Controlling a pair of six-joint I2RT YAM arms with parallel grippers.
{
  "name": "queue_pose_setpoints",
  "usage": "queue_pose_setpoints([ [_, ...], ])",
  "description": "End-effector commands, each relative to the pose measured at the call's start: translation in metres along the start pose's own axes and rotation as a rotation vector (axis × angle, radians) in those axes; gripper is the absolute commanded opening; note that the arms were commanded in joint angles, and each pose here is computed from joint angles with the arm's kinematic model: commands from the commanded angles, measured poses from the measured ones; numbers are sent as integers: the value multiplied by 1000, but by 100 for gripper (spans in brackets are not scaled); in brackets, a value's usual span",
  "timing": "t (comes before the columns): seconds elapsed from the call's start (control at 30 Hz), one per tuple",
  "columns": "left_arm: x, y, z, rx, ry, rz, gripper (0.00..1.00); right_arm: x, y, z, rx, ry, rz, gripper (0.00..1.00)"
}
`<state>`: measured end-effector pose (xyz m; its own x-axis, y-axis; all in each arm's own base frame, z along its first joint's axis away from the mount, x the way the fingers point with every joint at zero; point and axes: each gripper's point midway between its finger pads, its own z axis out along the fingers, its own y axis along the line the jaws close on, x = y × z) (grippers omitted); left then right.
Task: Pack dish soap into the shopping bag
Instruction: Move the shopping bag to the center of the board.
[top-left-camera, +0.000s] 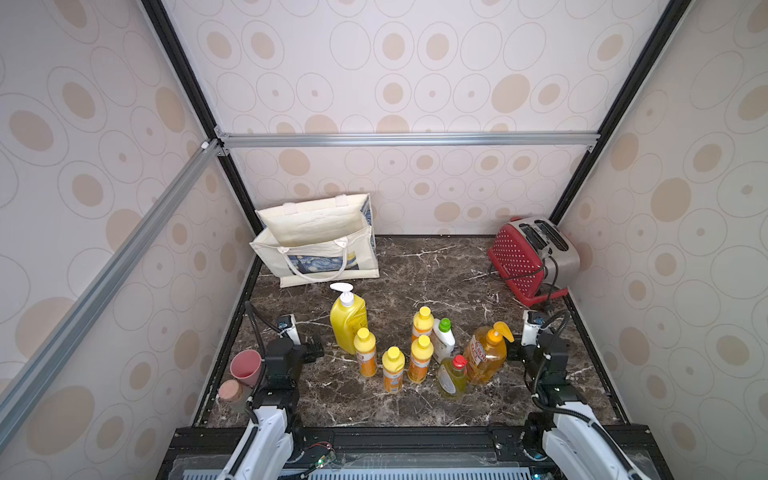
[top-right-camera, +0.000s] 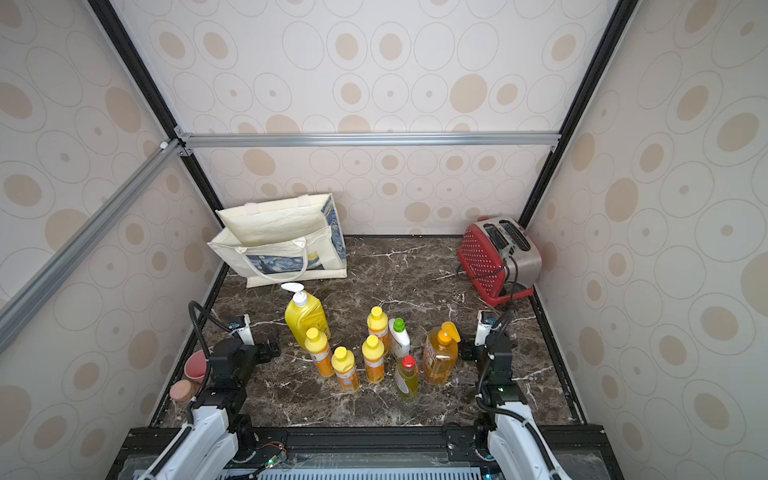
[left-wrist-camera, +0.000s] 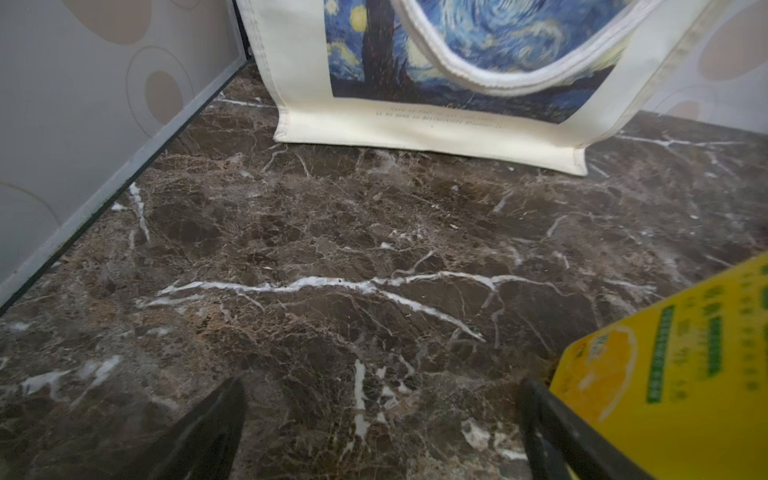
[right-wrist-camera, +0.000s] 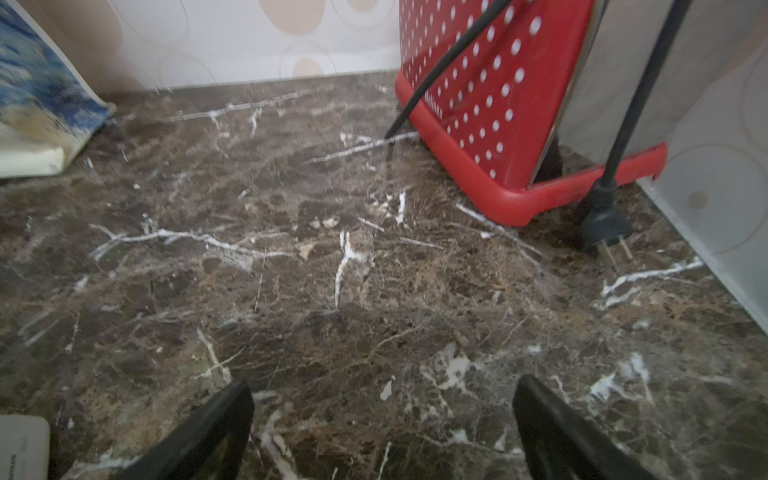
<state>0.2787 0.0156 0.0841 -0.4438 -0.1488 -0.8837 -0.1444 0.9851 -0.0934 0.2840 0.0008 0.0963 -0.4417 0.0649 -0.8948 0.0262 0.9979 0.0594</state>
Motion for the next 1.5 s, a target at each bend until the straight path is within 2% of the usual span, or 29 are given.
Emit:
queue_pose_setpoints([
  [0.0,-71,14,102,-174,-122,166,99,-38,12,107,-4,-35,-107,100],
  [0.6,-71,13,102,-165,-120,167,99,-38,15,106,-18,-43,-111,100],
  [0.83,-72,13,101,-166,-128,170,99,-50,13,86,-12,-141,-104,100],
  [0.93,-82,17,83,-257,-193,182,99,-65,13,67,-6,-170,-96,100],
  [1.0,-96,15,62,-301,-196,196,99,-80,4,50,41,-155,-14,100],
  [1.07,-117,22,36,-360,-203,107,99,-96,-8,32,111,-143,145,100],
  [1.17,-145,34,4,-423,-243,-56,99,-96,-21,10,180,-106,308,100],
  [1.27,-167,31,-15,-400,-262,-170,99,-99,2,5,32,-139,309,100],
  [1.37,-192,12,-21,-293,-258,-211,99,-108,26,4,-104,-132,307,94],
  [1.47,-219,22,-30,-345,-296,-284,99,-114,49,4,-222,-72,271,91],
])
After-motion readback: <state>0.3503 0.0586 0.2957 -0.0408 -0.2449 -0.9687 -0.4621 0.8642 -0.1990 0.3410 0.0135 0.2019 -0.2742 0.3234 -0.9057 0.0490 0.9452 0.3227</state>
